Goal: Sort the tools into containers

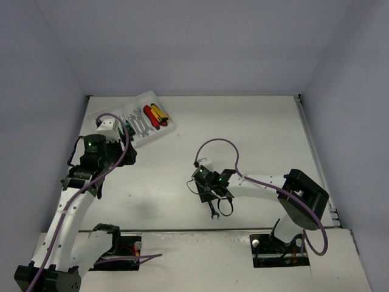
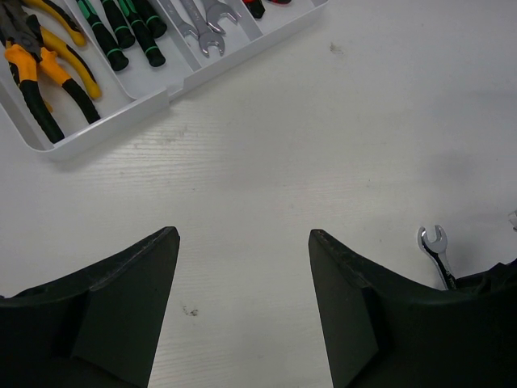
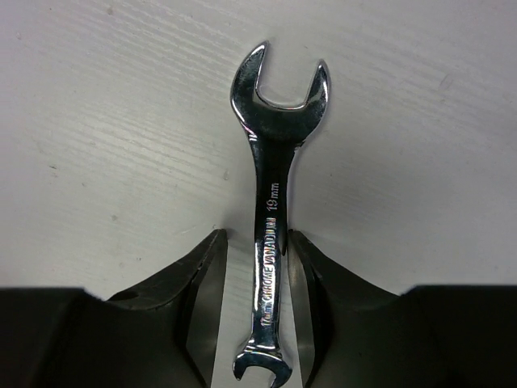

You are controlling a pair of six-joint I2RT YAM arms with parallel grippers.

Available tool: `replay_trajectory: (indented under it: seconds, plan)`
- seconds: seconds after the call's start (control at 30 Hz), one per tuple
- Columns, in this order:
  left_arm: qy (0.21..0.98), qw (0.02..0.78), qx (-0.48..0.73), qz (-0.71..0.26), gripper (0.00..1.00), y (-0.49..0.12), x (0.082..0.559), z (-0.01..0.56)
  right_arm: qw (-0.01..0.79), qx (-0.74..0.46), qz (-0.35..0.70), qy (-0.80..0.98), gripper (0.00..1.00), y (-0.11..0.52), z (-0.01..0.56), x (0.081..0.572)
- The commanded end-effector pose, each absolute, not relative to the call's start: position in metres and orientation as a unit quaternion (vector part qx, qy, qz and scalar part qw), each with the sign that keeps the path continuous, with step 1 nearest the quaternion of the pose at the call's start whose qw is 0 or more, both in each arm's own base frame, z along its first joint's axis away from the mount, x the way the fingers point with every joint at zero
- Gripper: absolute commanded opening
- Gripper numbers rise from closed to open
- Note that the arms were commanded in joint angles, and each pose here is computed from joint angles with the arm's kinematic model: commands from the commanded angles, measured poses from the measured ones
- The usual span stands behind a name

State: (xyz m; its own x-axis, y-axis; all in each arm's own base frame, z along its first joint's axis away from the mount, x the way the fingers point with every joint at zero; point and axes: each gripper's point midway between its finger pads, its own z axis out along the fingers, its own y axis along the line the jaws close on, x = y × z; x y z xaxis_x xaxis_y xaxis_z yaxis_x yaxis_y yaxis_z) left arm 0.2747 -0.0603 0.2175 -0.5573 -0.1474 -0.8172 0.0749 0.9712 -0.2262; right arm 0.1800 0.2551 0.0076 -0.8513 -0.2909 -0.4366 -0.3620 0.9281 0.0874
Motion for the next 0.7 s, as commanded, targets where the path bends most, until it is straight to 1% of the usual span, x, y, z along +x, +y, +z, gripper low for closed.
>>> replay_trajectory:
  seconds: [0.0, 0.1, 0.17, 0.23, 0.4, 0.47, 0.57, 0.67]
  plan:
    - [0.852, 0.508, -0.013, -0.126, 0.62, -0.064, 0.286, 0.243, 0.186, -0.185, 0.055, 0.963, 0.34, 0.253, -0.002, 0.171]
    - [0.852, 0.508, -0.013, -0.126, 0.62, -0.064, 0.286, 0.243, 0.176, -0.187, 0.045, 0.965, 0.30, 0.252, -0.010, 0.169]
    - [0.852, 0.508, -0.013, -0.126, 0.62, -0.064, 0.285, 0.243, 0.174, -0.188, 0.043, 0.966, 0.17, 0.252, -0.012, 0.170]
    - [0.853, 0.507, -0.015, -0.126, 0.62, -0.064, 0.286, 0.242, 0.176, -0.191, 0.039, 0.965, 0.00, 0.253, -0.012, 0.172]
    - [0.852, 0.499, -0.015, -0.159, 0.63, -0.078, 0.285, 0.244, 0.218, -0.201, 0.064, 0.953, 0.00, 0.278, 0.017, 0.193]
    - [0.853, 0.487, -0.023, -0.186, 0.62, -0.088, 0.283, 0.243, 0.256, -0.199, 0.087, 0.942, 0.00, 0.295, 0.045, 0.209]
    - [0.850, 0.471, -0.031, -0.234, 0.62, -0.107, 0.280, 0.242, 0.315, -0.193, 0.097, 0.924, 0.00, 0.305, 0.083, 0.230]
    - [0.837, 0.473, -0.028, -0.274, 0.62, -0.126, 0.277, 0.246, 0.366, -0.190, 0.105, 0.905, 0.00, 0.314, 0.120, 0.248]
